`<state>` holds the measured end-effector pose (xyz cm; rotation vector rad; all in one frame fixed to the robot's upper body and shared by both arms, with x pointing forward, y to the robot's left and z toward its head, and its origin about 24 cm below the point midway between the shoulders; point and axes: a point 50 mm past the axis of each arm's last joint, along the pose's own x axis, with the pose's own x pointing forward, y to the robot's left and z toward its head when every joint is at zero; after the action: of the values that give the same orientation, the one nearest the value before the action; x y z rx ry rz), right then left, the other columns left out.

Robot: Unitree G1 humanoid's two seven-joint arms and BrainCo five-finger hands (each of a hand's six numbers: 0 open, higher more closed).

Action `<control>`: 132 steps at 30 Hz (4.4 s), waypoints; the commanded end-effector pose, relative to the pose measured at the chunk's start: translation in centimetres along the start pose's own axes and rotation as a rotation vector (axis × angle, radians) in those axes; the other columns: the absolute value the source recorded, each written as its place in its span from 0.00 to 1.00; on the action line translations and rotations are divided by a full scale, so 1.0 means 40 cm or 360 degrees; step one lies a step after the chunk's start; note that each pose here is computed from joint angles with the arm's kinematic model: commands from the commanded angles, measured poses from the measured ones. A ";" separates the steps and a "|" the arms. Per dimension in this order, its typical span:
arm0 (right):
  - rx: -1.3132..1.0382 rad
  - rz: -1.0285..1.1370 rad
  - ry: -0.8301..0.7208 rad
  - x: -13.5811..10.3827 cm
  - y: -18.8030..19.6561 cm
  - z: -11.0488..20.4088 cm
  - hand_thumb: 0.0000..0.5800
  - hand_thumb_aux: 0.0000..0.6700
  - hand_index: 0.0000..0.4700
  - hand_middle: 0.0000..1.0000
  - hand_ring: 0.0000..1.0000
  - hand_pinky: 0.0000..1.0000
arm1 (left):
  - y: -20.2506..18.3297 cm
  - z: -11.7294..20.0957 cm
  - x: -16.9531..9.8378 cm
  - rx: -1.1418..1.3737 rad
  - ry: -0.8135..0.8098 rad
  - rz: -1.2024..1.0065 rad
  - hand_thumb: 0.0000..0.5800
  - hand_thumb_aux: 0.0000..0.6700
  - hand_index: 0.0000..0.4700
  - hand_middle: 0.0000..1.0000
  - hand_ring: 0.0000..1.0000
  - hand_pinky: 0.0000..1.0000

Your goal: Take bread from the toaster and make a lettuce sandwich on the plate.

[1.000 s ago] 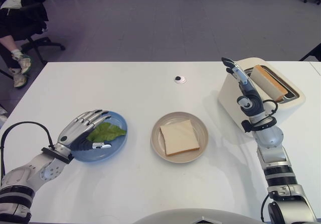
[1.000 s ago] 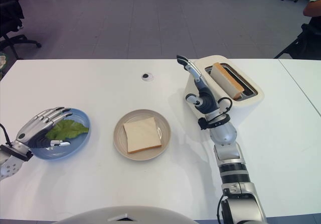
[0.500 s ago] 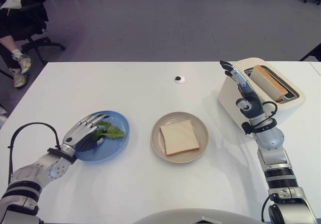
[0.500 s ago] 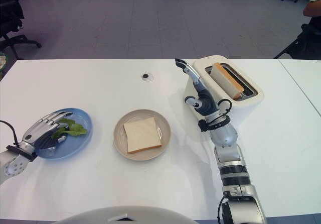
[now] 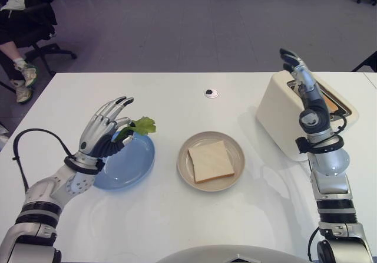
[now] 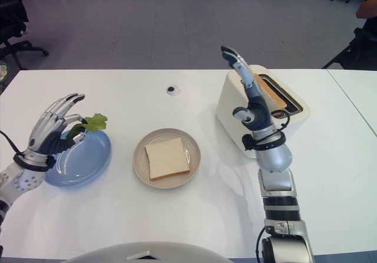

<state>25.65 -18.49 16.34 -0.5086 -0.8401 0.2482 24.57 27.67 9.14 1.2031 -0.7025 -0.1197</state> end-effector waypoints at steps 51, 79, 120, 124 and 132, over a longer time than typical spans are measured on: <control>-0.0246 0.0041 -0.0050 0.003 -0.117 0.020 1.00 1.00 1.00 1.00 1.00 1.00 | -0.048 0.190 0.124 -0.0854 -0.0547 0.0257 0.00 0.00 0.00 0.00 0.00 0.00; 0.0168 0.1454 0.0643 -0.075 0.307 -0.231 1.00 1.00 1.00 1.00 1.00 1.00 | -0.170 0.305 0.017 -0.1004 -0.0854 -0.0846 0.00 0.00 0.00 0.00 0.00 0.00; 0.0835 0.2247 0.0401 -0.285 0.394 -0.056 1.00 1.00 1.00 1.00 1.00 1.00 | -0.267 0.306 -0.079 -0.1103 -0.0790 -0.1638 1.00 1.00 1.00 1.00 1.00 1.00; 0.0701 0.1805 0.0452 -0.204 0.400 -0.095 1.00 1.00 1.00 1.00 1.00 1.00 | -0.305 0.253 -0.028 -0.0799 -0.0506 -0.1479 1.00 1.00 1.00 1.00 1.00 1.00; 0.0591 0.0927 0.0670 -0.091 0.351 -0.179 1.00 1.00 1.00 1.00 1.00 1.00 | -0.307 0.175 0.094 -0.0262 -0.0206 -0.0791 0.98 0.86 0.86 1.00 1.00 1.00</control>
<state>27.89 -10.27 2.07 -0.4444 -0.1782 0.8510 26.45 15.20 1.40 1.1440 -0.4825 -0.7284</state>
